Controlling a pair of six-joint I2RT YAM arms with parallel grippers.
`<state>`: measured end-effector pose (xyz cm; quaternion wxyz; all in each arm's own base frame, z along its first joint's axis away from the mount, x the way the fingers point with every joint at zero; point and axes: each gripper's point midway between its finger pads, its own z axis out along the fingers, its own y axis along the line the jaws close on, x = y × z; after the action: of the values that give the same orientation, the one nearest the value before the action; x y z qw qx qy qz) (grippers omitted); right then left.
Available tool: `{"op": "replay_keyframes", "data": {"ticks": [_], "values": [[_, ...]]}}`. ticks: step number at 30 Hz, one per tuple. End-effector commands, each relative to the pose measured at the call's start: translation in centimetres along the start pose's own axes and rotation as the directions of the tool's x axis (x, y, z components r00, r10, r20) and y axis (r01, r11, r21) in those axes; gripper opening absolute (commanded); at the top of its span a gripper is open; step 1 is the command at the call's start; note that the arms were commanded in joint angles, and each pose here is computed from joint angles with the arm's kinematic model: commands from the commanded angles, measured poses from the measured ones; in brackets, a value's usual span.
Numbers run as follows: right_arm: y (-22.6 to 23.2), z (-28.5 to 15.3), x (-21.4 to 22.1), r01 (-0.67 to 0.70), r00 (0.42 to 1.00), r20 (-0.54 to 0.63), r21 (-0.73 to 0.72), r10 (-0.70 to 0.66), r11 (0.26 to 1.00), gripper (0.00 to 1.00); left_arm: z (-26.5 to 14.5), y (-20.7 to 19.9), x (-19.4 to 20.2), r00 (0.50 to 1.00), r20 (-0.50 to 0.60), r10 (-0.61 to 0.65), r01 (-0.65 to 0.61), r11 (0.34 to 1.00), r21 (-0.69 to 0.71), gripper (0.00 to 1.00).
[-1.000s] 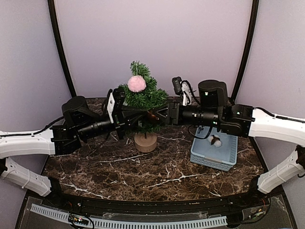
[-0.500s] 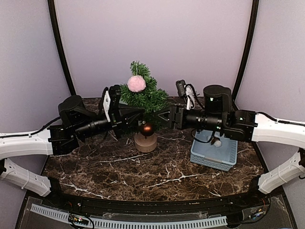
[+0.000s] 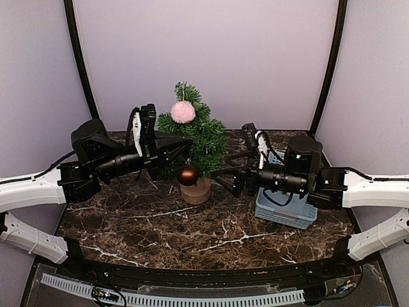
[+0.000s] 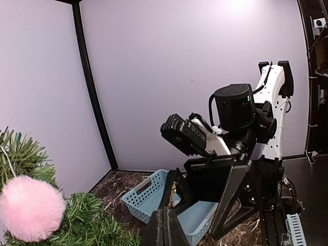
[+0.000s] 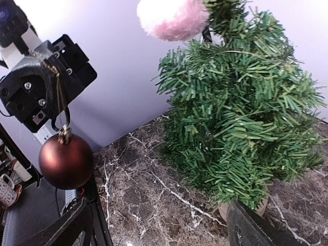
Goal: Decorate the small christmas tree
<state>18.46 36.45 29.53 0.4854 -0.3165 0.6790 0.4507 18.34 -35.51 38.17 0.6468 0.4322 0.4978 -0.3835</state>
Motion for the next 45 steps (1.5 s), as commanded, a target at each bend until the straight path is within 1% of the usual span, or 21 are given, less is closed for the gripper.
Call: {"op": "replay_keyframes", "data": {"ticks": [1, 4, 8, 12, 16, 21, 27, 32, 39, 45], "values": [[3.4, 0.4, -0.8, 0.136, 0.988, 0.095, -0.124, -0.125, 0.983, 0.92, -0.7, -0.7, -2.8, 0.998, 0.057, -0.009, 0.007, 0.999, 0.036, 0.00], [3.9, 0.8, -0.6, 0.205, 0.975, 0.115, -0.123, -0.192, 0.971, 0.91, -0.8, -0.9, -3.1, 0.998, 0.065, -0.015, 0.012, 0.999, 0.051, 0.00], [3.8, 1.4, -0.9, 0.252, 0.961, 0.145, -0.107, -0.236, 0.962, 0.90, -0.6, -1.3, -3.4, 0.997, 0.072, -0.020, 0.014, 0.997, 0.081, 0.00], [3.6, 2.4, -0.9, 0.277, 0.954, 0.150, -0.092, -0.261, 0.957, 0.90, -0.3, -1.5, -3.6, 0.997, 0.074, -0.022, 0.015, 0.995, 0.095, 0.00], [4.3, 3.4, -0.8, 0.293, 0.949, 0.157, -0.130, -0.272, 0.947, 0.89, -0.4, -1.6, -3.8, 0.996, 0.080, -0.030, 0.022, 0.994, 0.103, 0.00], [6.0, 3.3, -1.1, 0.332, 0.934, 0.200, -0.179, -0.296, 0.926, 0.87, -0.6, -1.7, -4.1, 0.995, 0.091, -0.039, 0.029, 0.994, 0.109, 0.00], [6.4, 3.3, -1.6, 0.385, 0.911, 0.227, -0.161, -0.346, 0.909, 0.84, -0.4, -1.6, -3.9, 0.995, 0.090, -0.038, 0.028, 0.994, 0.108, 0.00], [6.1, 3.9, -2.0, 0.402, 0.902, 0.233, -0.138, -0.365, 0.905, 0.80, -0.4, -1.7, -3.8, 0.995, 0.091, -0.042, 0.031, 0.993, 0.112, 0.00], [6.5, 4.4, -2.3, 0.402, 0.899, 0.250, -0.149, -0.358, 0.904, 0.69, -0.7, -1.8, -4.0, 0.994, 0.096, -0.044, 0.033, 0.993, 0.111, 0.00], [6.6, 4.4, -2.6, 0.405, 0.896, 0.262, -0.151, -0.359, 0.902, 0.70, -0.6, -1.8, -3.7, 0.995, 0.089, -0.045, 0.035, 0.993, 0.110, 0.00]]}}
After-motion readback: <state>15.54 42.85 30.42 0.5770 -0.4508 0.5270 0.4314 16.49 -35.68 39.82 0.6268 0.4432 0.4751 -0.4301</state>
